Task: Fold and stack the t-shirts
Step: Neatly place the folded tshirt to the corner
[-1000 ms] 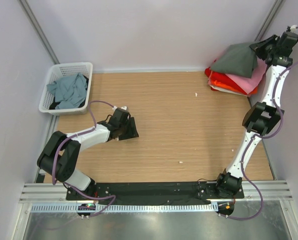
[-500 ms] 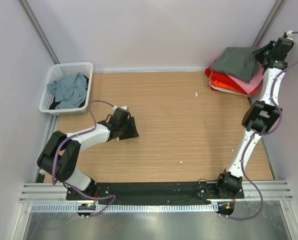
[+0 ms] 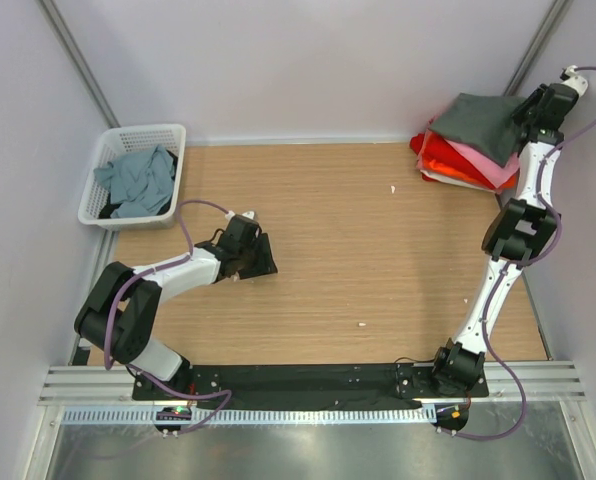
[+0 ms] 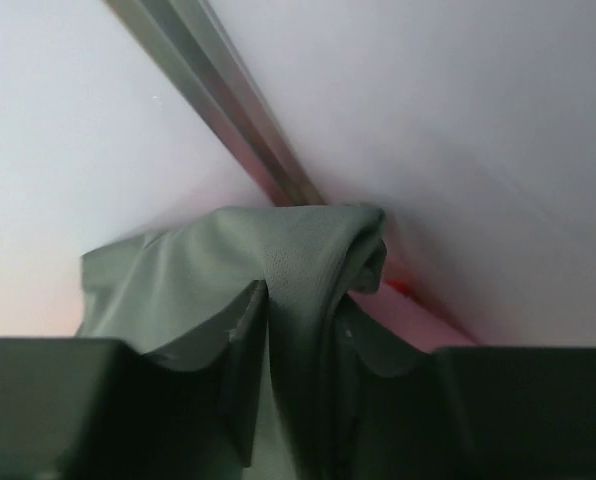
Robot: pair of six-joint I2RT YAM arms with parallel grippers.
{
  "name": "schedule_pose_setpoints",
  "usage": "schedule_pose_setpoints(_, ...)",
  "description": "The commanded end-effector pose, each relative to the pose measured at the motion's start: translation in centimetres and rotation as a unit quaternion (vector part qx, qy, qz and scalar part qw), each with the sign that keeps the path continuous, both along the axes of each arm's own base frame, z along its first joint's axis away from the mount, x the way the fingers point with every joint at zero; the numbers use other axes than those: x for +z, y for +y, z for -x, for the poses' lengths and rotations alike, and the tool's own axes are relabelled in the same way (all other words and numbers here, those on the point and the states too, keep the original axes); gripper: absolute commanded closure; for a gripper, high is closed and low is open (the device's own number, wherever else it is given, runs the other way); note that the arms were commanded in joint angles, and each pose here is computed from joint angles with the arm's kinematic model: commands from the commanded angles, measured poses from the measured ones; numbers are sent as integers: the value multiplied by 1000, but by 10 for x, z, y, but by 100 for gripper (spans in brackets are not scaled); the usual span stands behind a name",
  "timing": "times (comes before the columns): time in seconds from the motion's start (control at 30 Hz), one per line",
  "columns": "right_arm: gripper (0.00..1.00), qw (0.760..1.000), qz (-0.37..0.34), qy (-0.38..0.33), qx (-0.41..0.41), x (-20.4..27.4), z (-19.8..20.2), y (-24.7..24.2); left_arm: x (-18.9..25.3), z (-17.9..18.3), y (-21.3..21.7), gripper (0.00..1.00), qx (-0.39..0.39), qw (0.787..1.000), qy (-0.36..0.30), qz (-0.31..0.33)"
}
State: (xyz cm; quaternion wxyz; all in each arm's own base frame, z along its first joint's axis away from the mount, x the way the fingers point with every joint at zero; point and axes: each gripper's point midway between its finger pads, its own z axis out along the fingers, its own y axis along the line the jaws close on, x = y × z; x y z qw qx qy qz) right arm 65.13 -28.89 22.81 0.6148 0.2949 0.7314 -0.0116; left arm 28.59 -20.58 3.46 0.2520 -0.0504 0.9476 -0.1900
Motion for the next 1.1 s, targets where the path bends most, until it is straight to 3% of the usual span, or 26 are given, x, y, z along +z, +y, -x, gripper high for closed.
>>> schedule_pose_setpoints(0.0, 63, 971, -87, 107, -196, -135, 86, -128, 15, -11, -6, 50, -7, 999, -36, 12)
schedule_pose_setpoints(0.27, 37, 959, -74, 167, -218, -176, 106, -132, 15, -11, -6, 51, -6, 999, -38, 11)
schedule_pose_setpoints(0.4, 32, 935, -41, 198, -291, -165, 137, -148, 16, -11, -6, 51, -7, 999, -38, 12)
schedule_pose_setpoints(0.47, 27, 912, -10, 216, -348, -154, 163, -159, 16, -11, -6, 51, -6, 999, -38, 12)
schedule_pose_setpoints(0.6, 10, 884, 1, 221, -412, -131, 201, -174, 16, -12, -6, 52, -6, 999, -39, 13)
schedule_pose_setpoints(0.67, 3, 885, -18, 213, -414, -126, 211, -175, 16, -11, -6, 52, -6, 999, -40, 13)
schedule_pose_setpoints(1.07, 0, 909, -35, 13, -416, 76, 236, -155, 18, -10, -7, 53, -7, 999, -46, 19)
